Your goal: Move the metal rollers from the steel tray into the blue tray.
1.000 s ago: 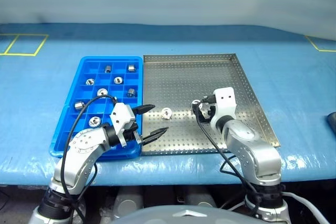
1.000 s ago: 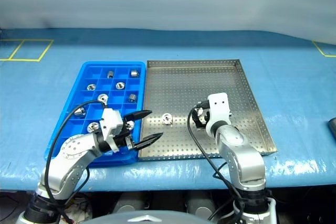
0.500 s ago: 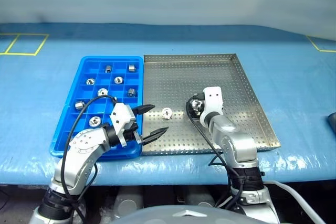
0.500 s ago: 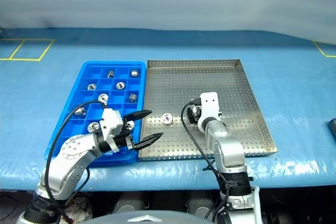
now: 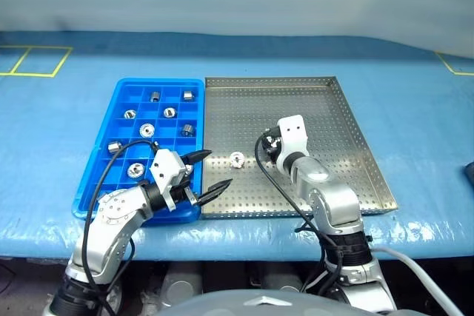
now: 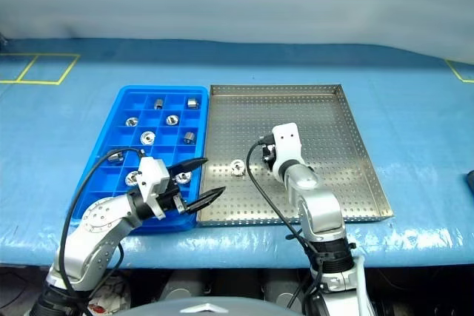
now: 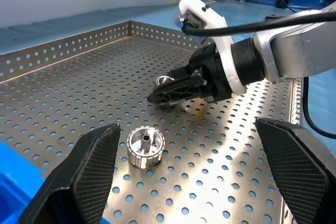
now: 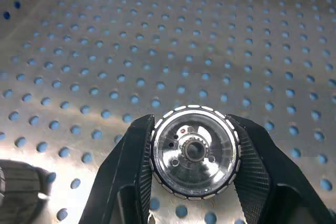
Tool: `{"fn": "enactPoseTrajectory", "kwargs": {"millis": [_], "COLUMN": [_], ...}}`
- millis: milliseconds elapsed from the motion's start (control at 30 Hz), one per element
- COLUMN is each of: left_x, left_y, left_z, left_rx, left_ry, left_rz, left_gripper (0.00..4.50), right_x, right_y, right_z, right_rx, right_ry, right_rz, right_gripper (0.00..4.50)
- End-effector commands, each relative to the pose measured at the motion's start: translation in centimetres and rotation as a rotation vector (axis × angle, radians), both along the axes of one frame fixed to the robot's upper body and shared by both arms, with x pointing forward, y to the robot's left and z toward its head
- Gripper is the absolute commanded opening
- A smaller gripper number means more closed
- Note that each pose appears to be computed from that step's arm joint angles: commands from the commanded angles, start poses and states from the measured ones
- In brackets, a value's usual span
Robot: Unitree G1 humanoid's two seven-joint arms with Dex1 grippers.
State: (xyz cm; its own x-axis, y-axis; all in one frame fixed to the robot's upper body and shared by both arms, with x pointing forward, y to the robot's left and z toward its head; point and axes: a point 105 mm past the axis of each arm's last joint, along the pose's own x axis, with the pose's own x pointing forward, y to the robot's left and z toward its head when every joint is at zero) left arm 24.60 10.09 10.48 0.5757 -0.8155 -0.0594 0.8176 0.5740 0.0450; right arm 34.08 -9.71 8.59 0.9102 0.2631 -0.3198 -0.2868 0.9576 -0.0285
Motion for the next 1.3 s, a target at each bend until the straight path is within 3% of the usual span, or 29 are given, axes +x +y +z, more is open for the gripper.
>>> {"fn": "enactPoseTrajectory", "kwargs": {"millis": [33, 233, 500, 733, 900, 1300], "left_x": [0.4, 0.2, -1.7, -3.3, -4.3, -5.1], "left_y": [1.5, 4.2, 6.7, 7.5, 7.7, 7.9], "left_z": [2.2, 2.7, 2.8, 3.0, 2.3, 1.8], "left_rx": [-0.037, -0.053, -0.056, -0.07, -0.001, 0.061], "left_ry": [-0.119, -0.16, -0.155, -0.127, -0.087, -0.044], "left_rz": [0.13, 0.305, 0.437, 0.47, 0.453, 0.429], "left_gripper": [4.5, 4.5, 4.5, 4.5, 4.5, 4.5], "right_x": [0.6, 0.4, -1.1, -3.0, -4.9, -7.0], "right_y": [2.3, 6.1, 10.5, 13.7, 15.3, 15.3], "right_z": [4.4, 6.3, 6.4, 5.5, 3.8, 2.0], "right_rx": [0.002, -0.009, 0.011, 0.044, 0.06, 0.063], "right_ry": [-0.14, -0.188, -0.187, -0.144, -0.086, -0.008], "right_rz": [0.105, 0.28, 0.468, 0.606, 0.687, 0.74], "right_gripper": [1.72, 1.72, 1.72, 1.72, 1.72, 1.72]}}
